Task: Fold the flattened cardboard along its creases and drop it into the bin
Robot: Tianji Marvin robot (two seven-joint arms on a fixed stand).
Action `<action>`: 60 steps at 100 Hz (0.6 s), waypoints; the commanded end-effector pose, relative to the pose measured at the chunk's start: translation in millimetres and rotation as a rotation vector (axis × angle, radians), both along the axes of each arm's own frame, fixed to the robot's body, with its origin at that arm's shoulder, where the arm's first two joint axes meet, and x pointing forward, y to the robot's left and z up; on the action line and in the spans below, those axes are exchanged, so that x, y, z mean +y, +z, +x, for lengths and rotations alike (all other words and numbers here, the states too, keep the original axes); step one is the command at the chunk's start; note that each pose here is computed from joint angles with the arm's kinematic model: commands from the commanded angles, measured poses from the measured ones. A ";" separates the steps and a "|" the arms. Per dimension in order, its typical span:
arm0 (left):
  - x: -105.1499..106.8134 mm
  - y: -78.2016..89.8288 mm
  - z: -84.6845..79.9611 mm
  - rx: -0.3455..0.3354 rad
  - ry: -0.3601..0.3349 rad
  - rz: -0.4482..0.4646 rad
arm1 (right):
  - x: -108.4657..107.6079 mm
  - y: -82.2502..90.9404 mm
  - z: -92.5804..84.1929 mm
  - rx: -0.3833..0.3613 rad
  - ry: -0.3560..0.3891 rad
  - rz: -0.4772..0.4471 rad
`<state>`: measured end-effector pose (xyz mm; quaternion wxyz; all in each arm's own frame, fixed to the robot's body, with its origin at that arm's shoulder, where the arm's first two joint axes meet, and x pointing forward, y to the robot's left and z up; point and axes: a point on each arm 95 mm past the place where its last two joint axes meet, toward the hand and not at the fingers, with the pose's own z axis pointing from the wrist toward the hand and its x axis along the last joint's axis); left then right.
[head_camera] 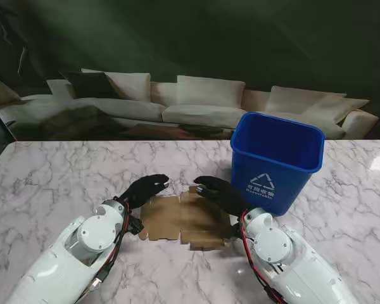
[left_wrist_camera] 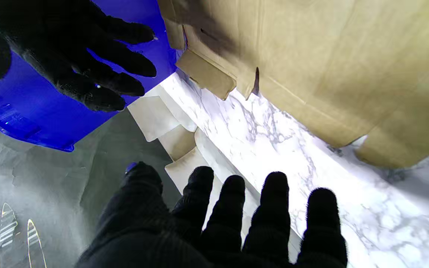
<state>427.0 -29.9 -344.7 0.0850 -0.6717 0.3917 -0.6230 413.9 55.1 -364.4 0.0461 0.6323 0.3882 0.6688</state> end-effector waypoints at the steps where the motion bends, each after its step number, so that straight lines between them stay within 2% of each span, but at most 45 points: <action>1: -2.2 -0.7 -1.1 0.010 -0.012 -0.006 | 1.5 -1.8 -0.5 0.008 0.001 -0.002; 46: -0.1 2.7 -2.2 -0.001 -0.003 -0.012 | 3.7 -2.8 -2.0 0.016 0.012 -0.006; 60: 1.5 3.2 -0.7 -0.002 0.008 -0.018 | 5.6 -5.9 -1.7 0.033 0.037 -0.035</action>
